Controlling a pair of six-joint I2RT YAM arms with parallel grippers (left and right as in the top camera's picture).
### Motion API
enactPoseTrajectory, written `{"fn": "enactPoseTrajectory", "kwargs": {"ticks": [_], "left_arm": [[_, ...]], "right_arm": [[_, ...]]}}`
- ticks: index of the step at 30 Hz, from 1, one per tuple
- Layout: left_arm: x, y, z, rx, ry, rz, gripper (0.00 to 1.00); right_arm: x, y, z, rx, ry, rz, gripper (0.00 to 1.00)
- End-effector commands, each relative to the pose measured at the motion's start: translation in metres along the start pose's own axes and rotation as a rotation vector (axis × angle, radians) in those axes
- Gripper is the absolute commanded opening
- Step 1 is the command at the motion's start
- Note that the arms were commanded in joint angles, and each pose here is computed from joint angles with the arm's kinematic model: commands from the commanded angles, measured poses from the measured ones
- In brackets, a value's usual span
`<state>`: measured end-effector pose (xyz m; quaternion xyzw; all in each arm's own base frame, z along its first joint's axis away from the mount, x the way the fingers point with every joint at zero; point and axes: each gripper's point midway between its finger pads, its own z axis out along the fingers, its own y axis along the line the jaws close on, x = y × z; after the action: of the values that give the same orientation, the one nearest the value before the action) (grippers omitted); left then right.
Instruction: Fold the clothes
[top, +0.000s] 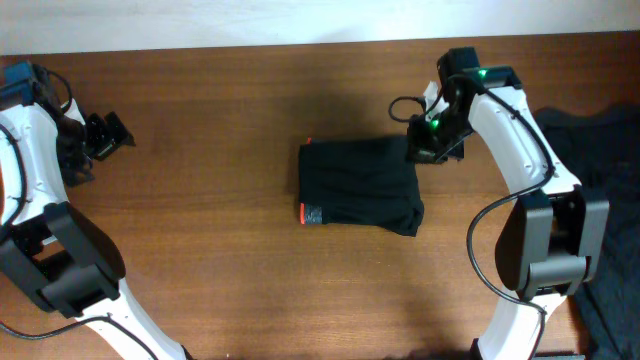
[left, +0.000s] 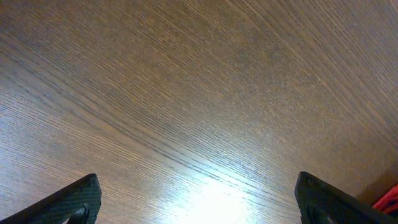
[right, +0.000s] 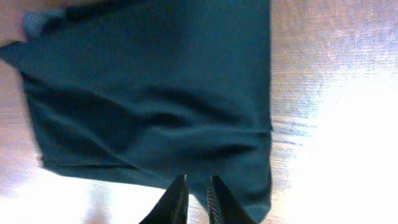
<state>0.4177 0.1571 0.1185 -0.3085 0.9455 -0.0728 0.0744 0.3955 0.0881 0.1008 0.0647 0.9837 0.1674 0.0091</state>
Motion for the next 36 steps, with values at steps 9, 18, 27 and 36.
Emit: {"fn": "enactPoseTrajectory", "kwargs": {"ticks": [9,18,27,36], "left_arm": [[-0.004,-0.002,-0.015,0.005,-0.04,0.013,0.99],[-0.005,-0.002,-0.015,0.005,-0.04,0.013,0.99],[-0.004,-0.002,-0.015,0.005,-0.04,0.013,0.99],[-0.004,-0.002,-0.015,0.005,-0.04,0.013,0.99]], "right_arm": [[0.047,-0.033,0.053,0.064,0.149,0.04,0.12],[0.097,-0.031,0.084,0.089,0.286,0.013,0.1],[0.105,-0.014,0.09,0.092,0.295,-0.046,0.05],[0.076,0.012,0.011,0.078,0.101,-0.121,0.04]]}}
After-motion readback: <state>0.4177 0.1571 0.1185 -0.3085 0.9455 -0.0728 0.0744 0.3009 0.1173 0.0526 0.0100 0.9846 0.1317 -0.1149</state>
